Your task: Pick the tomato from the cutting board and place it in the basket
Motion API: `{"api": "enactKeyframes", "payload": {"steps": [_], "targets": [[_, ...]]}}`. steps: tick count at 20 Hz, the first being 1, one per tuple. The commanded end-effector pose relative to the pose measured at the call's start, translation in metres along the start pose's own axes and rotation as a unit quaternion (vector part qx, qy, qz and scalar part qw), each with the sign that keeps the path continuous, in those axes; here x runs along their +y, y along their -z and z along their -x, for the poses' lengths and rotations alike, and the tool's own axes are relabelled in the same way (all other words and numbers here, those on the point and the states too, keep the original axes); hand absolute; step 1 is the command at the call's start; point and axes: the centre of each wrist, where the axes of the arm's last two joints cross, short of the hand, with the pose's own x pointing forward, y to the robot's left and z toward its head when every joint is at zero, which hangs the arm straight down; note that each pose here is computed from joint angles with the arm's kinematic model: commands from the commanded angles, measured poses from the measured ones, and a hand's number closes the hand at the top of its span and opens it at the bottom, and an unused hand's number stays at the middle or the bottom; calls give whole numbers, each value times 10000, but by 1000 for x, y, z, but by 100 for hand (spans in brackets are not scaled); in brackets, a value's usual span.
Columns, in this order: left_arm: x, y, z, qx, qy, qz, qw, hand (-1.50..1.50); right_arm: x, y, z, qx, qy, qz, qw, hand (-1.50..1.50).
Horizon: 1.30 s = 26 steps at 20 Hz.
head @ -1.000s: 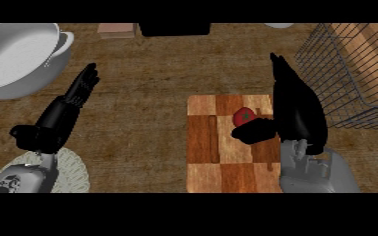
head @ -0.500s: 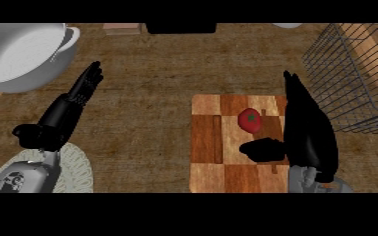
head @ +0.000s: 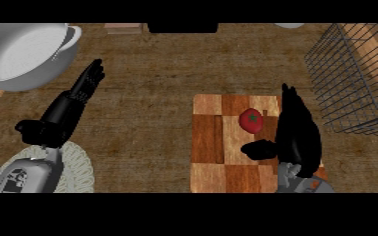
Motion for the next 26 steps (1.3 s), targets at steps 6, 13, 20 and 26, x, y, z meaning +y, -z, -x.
{"api": "enactKeyframes", "payload": {"steps": [6,13,20,26], "targets": [[9,7,-1,-33,-7,72,10000,0,5,18,17,49,149,138,9998,-150],[-5,4,-6,21,-2,-7,10000,0,27,-7,-11,-128,295,92,9994,-150],[4,1,-5,-49,19,65,10000,0,32,14,-5,136,-107,-58,9998,-150],[-12,1,6,5,-52,93,9999,0,41,27,3,219,-167,-145,9995,-150]]}}
